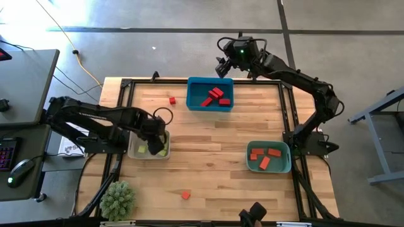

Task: Sort & place blocks by color
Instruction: Put the red block into the blue bin

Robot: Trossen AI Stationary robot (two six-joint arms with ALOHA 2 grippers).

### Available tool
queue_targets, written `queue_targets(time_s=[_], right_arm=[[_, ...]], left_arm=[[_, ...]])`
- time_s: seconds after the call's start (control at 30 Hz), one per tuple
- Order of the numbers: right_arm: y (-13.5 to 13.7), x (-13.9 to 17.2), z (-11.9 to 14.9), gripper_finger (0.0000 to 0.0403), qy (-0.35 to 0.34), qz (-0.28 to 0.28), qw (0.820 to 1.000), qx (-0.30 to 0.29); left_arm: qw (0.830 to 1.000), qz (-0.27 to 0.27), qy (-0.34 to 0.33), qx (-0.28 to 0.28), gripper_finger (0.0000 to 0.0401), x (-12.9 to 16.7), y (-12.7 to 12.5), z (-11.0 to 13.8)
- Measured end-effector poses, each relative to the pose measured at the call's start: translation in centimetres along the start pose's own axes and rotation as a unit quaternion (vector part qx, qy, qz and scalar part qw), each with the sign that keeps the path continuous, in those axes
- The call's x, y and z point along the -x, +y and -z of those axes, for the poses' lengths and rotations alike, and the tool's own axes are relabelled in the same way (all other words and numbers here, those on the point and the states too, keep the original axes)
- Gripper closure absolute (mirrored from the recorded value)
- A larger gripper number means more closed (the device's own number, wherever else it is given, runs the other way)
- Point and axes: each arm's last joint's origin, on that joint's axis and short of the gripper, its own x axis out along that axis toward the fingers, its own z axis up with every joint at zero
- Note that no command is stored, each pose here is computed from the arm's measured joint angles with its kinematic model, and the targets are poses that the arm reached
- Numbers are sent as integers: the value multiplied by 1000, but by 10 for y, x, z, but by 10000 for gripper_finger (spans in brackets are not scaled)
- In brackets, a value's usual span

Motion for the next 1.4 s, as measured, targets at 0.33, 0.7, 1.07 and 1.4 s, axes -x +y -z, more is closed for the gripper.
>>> queue_targets(time_s=[0.33, 0.7, 1.07, 1.4], right_arm=[[0, 0, 0, 196, 0, 0, 1000, 2], [0, 0, 1, 196, 3, 0, 1000, -30], [0, 0, 1, 196, 3, 0, 993, -119], [0, 0, 1, 196, 3, 0, 984, -177]], left_arm=[[995, -73, -67, 27, 249, 5, 37, -30], [974, -105, -199, -4, 249, 15, 89, -76], [947, -127, -283, -84, 234, 29, 128, -97], [932, -167, -305, -106, 215, 33, 148, -105]])
